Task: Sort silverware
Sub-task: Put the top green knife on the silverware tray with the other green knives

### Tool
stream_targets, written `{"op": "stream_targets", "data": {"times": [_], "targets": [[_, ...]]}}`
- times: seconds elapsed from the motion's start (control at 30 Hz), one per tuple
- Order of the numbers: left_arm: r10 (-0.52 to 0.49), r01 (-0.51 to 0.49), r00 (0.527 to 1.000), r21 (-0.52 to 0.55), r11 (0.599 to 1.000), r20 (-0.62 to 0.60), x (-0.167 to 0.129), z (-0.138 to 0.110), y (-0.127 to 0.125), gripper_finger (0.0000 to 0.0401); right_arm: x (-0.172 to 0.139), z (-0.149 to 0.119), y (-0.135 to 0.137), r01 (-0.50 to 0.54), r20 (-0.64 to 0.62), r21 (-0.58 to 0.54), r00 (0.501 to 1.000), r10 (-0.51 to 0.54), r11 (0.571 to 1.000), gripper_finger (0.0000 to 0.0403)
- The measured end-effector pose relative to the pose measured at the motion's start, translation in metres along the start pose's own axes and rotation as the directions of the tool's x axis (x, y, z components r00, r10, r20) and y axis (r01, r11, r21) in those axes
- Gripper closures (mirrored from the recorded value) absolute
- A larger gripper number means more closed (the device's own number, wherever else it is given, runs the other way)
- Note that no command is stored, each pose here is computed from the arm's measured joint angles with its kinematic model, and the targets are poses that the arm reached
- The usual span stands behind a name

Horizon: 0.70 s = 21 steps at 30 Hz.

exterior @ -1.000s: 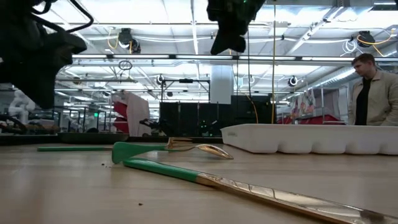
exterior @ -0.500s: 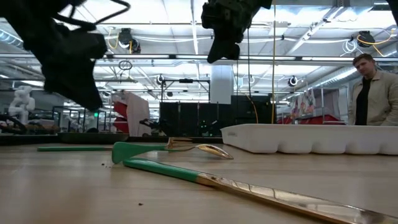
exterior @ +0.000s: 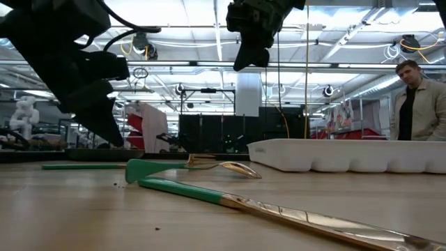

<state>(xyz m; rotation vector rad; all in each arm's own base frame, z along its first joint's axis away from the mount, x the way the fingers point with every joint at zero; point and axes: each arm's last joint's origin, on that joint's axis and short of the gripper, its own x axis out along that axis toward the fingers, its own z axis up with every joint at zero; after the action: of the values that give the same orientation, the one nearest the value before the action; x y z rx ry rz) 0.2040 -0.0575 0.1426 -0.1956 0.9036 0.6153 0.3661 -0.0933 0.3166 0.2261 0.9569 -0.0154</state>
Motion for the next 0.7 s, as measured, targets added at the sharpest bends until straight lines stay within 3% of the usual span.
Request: {"op": "stream_targets", "data": {"times": [0.23,0.7], "targets": [[-0.035,0.034,0.999,0.047,0.998,0.021,0.007,-0.008,0.002,0.0138,0.000,0.000,0.000,0.001,0.001,-0.028,1.000,-0.001,1.000,0.0403],[-0.114,0.116,0.989,-0.009,0.993,0.096,0.018,-0.023,0.006,0.0138,-0.003,0.000,-0.010,0.016,0.005,-0.025,1.000,-0.016,1.000,0.0403]]}}
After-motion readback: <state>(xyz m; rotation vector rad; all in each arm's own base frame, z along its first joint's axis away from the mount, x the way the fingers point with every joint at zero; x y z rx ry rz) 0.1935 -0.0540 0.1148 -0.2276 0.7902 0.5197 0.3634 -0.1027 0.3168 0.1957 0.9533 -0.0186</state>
